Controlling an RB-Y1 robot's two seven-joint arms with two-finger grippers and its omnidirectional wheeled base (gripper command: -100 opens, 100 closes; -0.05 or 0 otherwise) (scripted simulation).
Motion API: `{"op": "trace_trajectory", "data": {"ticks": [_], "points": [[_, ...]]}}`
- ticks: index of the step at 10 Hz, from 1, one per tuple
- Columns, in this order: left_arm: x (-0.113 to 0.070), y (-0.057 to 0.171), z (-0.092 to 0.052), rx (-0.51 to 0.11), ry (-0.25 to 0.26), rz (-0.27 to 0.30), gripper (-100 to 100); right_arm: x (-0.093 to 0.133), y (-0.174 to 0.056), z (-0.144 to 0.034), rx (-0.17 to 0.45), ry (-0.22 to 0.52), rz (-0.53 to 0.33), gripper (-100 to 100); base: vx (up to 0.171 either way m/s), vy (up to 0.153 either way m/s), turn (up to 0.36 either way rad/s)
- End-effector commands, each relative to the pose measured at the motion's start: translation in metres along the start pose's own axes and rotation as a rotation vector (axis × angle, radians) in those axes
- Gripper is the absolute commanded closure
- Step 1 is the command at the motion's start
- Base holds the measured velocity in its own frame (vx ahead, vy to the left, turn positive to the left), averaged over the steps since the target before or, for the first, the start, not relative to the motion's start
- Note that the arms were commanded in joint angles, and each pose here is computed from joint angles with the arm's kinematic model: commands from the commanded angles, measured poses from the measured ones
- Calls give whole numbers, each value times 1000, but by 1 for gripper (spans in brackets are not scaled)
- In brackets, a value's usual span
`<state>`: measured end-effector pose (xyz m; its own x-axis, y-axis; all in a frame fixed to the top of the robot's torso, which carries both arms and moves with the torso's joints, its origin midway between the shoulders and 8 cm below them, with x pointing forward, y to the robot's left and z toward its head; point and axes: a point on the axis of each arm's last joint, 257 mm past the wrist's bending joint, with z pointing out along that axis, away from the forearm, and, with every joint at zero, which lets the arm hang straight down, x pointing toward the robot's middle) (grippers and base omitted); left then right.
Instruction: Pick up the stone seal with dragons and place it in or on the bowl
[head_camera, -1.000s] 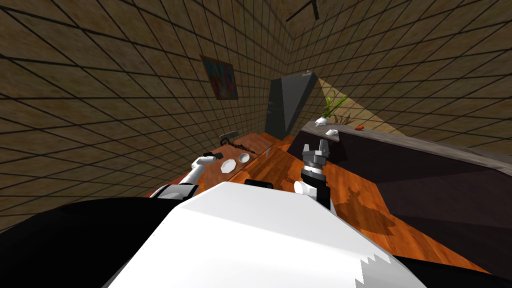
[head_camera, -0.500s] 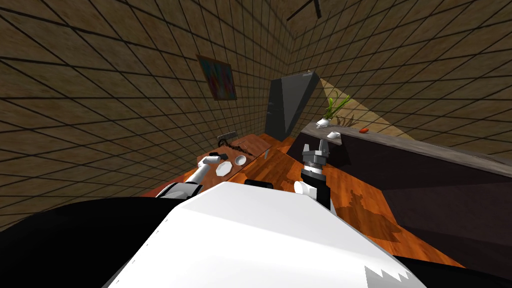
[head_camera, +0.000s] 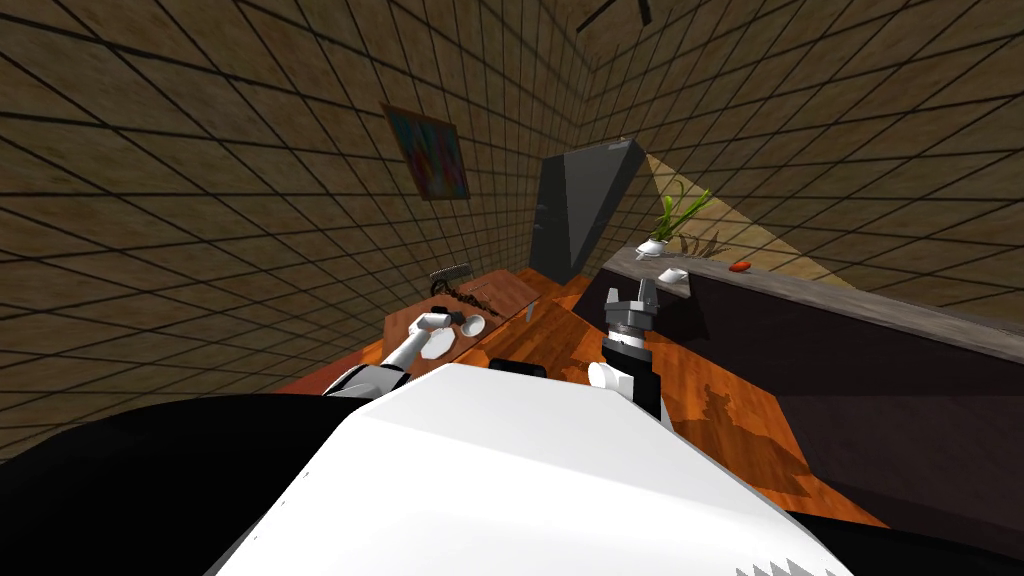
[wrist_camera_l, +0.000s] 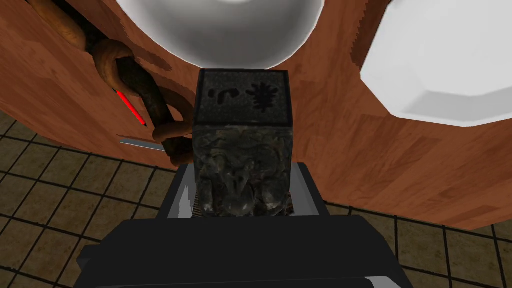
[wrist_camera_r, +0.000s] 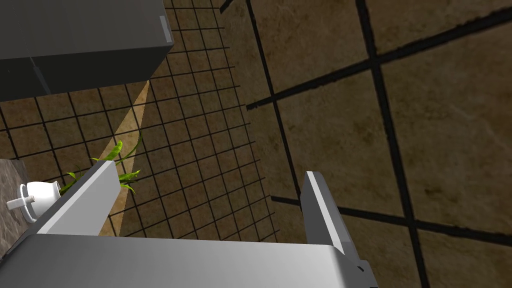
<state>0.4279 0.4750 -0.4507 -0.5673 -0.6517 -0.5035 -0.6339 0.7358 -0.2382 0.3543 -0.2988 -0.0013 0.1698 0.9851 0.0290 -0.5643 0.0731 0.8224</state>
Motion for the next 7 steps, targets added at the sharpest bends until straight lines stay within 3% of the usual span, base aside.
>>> {"op": "trace_trajectory", "data": {"ticks": [1, 2, 3, 4, 7], "points": [[18, -10, 3, 2, 39, 8, 100, 0, 0, 0, 0, 0, 0, 0, 80, -99, 28], [32, -16, 4, 4, 66, 15, 100, 0, 0, 0, 0, 0, 0, 0, 90, -78, 29], [23, -13, 4, 4, 50, 10, 100, 0, 0, 0, 0, 0, 0, 0, 42, -40, -1], [26, -14, 4, 5, 55, 10, -100, 0, 0, 0, 0, 0, 0, 0, 8, -10, -4], [25, -14, 4, 5, 55, 10, -100, 0, 0, 0, 0, 0, 0, 0, 0, 0, 0]]}}
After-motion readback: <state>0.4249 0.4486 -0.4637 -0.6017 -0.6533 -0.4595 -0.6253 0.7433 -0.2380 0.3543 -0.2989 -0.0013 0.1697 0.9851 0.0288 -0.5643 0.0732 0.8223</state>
